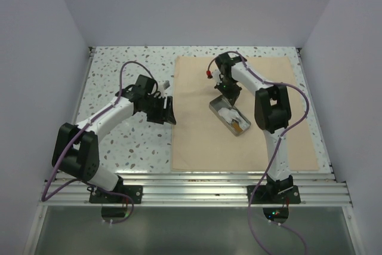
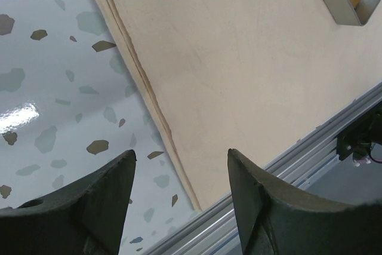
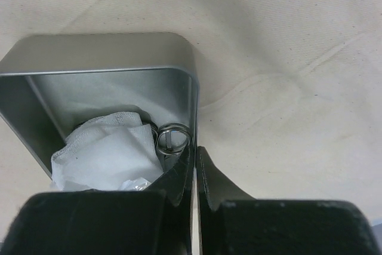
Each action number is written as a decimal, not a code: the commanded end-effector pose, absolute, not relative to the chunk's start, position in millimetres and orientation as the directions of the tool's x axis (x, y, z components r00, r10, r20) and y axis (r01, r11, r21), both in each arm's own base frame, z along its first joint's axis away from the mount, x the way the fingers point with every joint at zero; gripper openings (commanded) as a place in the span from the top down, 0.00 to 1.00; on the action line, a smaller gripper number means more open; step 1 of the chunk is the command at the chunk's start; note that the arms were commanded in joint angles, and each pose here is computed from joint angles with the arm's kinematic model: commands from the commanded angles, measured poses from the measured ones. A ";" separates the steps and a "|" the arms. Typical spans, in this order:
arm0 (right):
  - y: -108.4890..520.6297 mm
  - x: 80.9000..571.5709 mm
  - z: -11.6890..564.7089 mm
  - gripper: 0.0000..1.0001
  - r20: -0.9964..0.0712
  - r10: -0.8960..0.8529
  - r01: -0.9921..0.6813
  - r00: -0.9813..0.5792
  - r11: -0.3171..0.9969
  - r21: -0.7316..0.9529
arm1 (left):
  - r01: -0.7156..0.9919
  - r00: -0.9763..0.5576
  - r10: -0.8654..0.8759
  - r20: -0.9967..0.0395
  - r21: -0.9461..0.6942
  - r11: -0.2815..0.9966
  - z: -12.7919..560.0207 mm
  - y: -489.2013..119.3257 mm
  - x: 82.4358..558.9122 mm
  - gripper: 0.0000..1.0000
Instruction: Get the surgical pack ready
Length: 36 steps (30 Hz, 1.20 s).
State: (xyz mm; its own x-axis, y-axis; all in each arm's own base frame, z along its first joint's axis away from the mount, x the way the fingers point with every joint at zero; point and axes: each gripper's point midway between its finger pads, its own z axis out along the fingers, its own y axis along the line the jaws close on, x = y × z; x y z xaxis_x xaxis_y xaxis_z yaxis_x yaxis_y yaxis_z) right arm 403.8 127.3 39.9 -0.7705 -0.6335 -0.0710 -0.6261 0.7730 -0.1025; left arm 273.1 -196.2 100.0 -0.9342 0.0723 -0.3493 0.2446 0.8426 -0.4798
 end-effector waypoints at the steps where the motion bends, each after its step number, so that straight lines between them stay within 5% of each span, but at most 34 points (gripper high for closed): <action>1: 102.2 412.6 40.1 1.00 0.001 -0.715 -0.703 -0.700 0.688 -0.177 | 0.246 -0.923 0.056 -0.380 -0.474 0.845 105.7 -192.9 279.9 0.33; 16: 123.2 427.8 36.6 1.00 -0.054 -0.743 -0.726 -0.668 0.665 -0.174 | 0.040 -0.955 -0.122 -0.271 -0.526 0.850 85.3 -156.0 283.0 0.33; 36: 132.4 428.8 37.5 1.00 -0.056 -0.745 -0.726 -0.665 0.662 -0.186 | -0.028 -0.966 -0.164 -0.201 -0.547 0.837 78.7 -149.9 278.3 0.34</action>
State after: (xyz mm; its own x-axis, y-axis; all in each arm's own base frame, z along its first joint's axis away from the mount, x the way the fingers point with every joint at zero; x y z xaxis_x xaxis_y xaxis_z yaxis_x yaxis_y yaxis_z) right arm 419.5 126.3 39.8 -0.7320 -0.6794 -0.0511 -0.6617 0.7268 -0.1841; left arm 271.1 -147.5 70.4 -0.9696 -0.1416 -0.1996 -0.0168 0.8523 -0.5228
